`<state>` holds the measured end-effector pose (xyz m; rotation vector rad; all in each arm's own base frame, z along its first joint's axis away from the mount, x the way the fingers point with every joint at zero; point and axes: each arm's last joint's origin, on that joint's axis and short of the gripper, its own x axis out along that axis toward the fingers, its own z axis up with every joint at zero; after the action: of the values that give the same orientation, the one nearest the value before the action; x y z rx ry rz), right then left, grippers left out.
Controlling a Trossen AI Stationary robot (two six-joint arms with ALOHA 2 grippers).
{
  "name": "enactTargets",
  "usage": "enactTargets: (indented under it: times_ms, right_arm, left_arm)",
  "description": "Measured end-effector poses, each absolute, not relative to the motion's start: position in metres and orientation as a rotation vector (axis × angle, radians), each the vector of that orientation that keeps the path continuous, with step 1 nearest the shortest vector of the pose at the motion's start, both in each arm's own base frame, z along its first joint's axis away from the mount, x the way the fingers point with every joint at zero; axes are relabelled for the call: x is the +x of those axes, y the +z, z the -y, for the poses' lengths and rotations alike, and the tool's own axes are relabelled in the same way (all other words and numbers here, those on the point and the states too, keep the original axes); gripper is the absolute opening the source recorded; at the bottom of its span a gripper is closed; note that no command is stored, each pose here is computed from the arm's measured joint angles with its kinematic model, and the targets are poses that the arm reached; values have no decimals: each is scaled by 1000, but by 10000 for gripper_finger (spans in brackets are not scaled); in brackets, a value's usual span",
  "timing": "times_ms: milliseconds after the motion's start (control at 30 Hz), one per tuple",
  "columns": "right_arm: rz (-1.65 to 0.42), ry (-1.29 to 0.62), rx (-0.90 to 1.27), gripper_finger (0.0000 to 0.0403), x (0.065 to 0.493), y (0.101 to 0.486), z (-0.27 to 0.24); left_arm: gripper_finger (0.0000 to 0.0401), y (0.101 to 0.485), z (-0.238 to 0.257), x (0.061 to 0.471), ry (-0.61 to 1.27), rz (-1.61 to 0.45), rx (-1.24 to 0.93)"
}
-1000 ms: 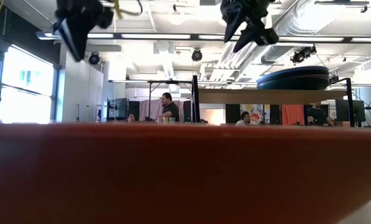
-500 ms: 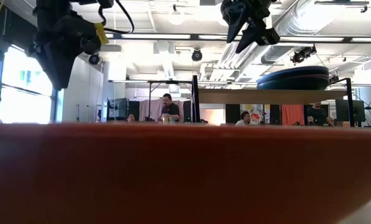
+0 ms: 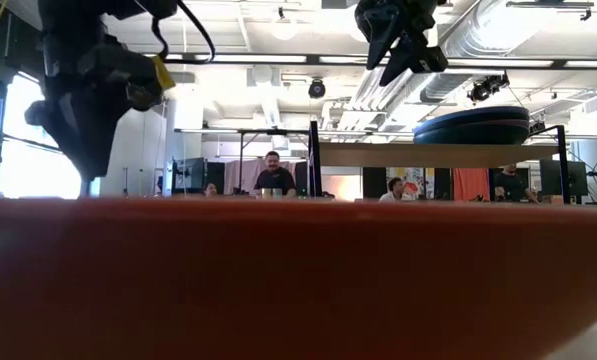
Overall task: Place and stack plates onto a shelf
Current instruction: Put the black plate on the shelf
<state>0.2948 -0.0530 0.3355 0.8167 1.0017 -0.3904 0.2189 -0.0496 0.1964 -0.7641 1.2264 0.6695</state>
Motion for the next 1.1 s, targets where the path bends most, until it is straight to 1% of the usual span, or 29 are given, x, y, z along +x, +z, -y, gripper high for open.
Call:
enactTargets:
  times_ms: [133,333,667,800,900,1033,1100]
  right_arm:
    - [-1006,-388,811,129,295,335,53]
    - [-1012,-385,796,129,294,335,53]
    - [-1018,-384,793,129,294,335,53]
    - [-1027,-367,774,129,294,334,49]
    - [-1031,-355,763,129,295,334,47]
    - [-1029,-348,760,129,295,335,45]
    - [-1028,-346,761,129,295,335,45]
  left_arm:
    - [102,185,55,228,667,-1240,-751]
    - [102,166,57,234,754,-1277,-749]
    - [101,145,59,240,821,-1336,-718]
    - [98,141,59,241,831,-1348,-709]
    - [77,143,59,243,810,-1358,-684]
    - [26,151,60,247,742,-1389,-603]
    - [10,157,60,249,713,-1405,-551]
